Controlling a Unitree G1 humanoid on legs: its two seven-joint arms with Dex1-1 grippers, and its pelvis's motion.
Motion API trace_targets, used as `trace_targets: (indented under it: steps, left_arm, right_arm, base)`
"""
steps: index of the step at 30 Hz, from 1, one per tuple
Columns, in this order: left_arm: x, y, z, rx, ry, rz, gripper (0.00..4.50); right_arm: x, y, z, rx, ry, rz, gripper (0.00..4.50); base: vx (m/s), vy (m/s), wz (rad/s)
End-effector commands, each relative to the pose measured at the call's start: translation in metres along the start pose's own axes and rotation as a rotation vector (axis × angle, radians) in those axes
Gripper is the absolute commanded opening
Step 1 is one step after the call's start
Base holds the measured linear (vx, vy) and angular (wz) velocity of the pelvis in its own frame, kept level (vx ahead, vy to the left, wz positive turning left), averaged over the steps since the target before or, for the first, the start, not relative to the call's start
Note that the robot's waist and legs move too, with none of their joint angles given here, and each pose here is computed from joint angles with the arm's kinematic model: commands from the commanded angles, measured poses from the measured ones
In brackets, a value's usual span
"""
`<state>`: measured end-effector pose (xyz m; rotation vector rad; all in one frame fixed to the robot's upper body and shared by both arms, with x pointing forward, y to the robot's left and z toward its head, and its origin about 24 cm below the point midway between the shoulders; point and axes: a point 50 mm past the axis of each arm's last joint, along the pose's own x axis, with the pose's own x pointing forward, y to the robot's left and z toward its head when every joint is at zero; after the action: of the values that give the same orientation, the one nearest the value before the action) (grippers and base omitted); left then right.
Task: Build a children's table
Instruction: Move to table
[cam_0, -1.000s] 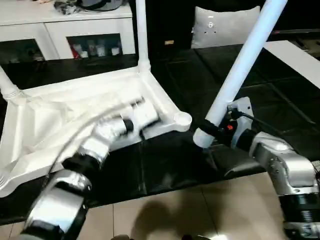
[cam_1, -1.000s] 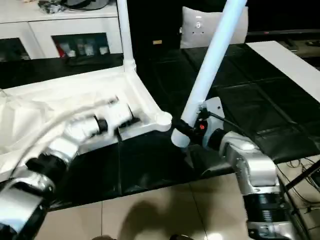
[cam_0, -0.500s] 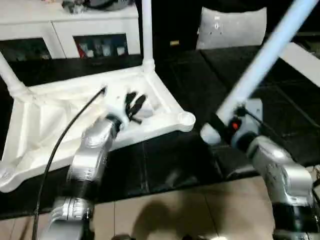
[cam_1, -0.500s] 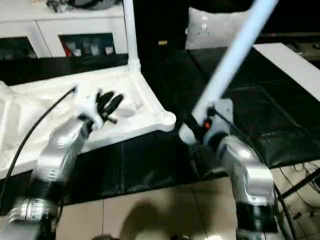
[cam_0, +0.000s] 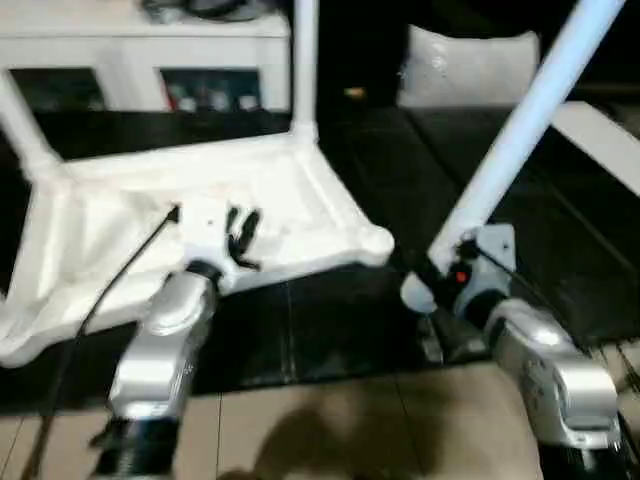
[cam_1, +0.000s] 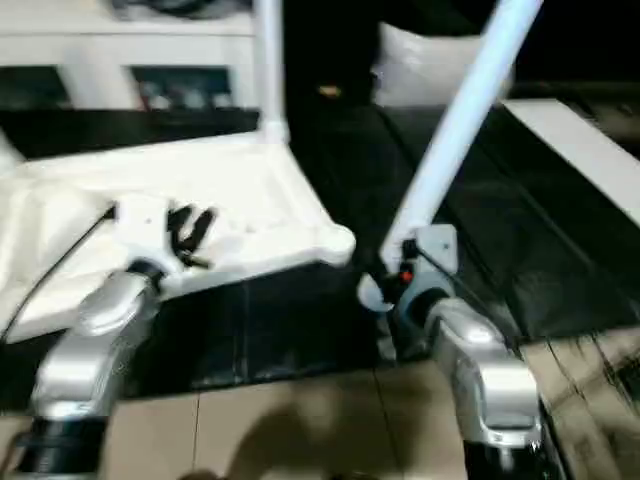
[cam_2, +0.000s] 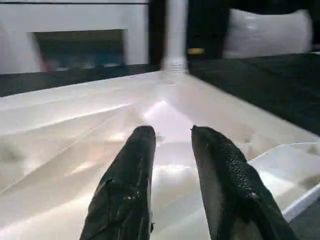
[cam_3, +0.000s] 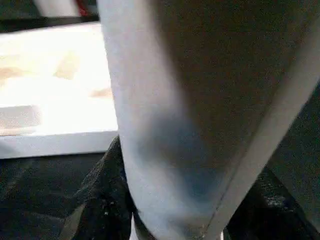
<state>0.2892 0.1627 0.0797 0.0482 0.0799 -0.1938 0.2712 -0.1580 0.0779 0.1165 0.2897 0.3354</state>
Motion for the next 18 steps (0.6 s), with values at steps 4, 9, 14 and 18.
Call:
trace_targets:
  steps: [4, 9, 14, 18]
  left_arm:
    - [-0.003, -0.014, 0.004, 0.008, 0.01, -0.043, 1.45]
    - [-0.007, -0.014, 0.004, 0.035, 0.0, -0.053, 1.45]
    - [-0.011, -0.014, 0.002, 0.03, 0.011, -0.057, 1.45]
    - [-0.013, -0.014, 0.001, 0.05, 0.023, -0.066, 1.45]
  right_arm:
    - [-0.006, -0.01, 0.002, 0.052, -0.018, -0.047, 1.89]
    - [-0.008, -0.015, 0.004, -0.012, -0.04, -0.078, 1.89]
    - [-0.008, -0.015, 0.001, -0.106, -0.053, -0.099, 1.89]
    - [-0.009, -0.013, 0.001, 0.012, -0.079, -0.078, 1.89]
  base:
    - [0.003, -0.165, 0.03]
    - [-0.01, -0.046, -0.02]
    - [0.0, 0.0, 0.0]
    - [0.008, 0.041, -0.03]
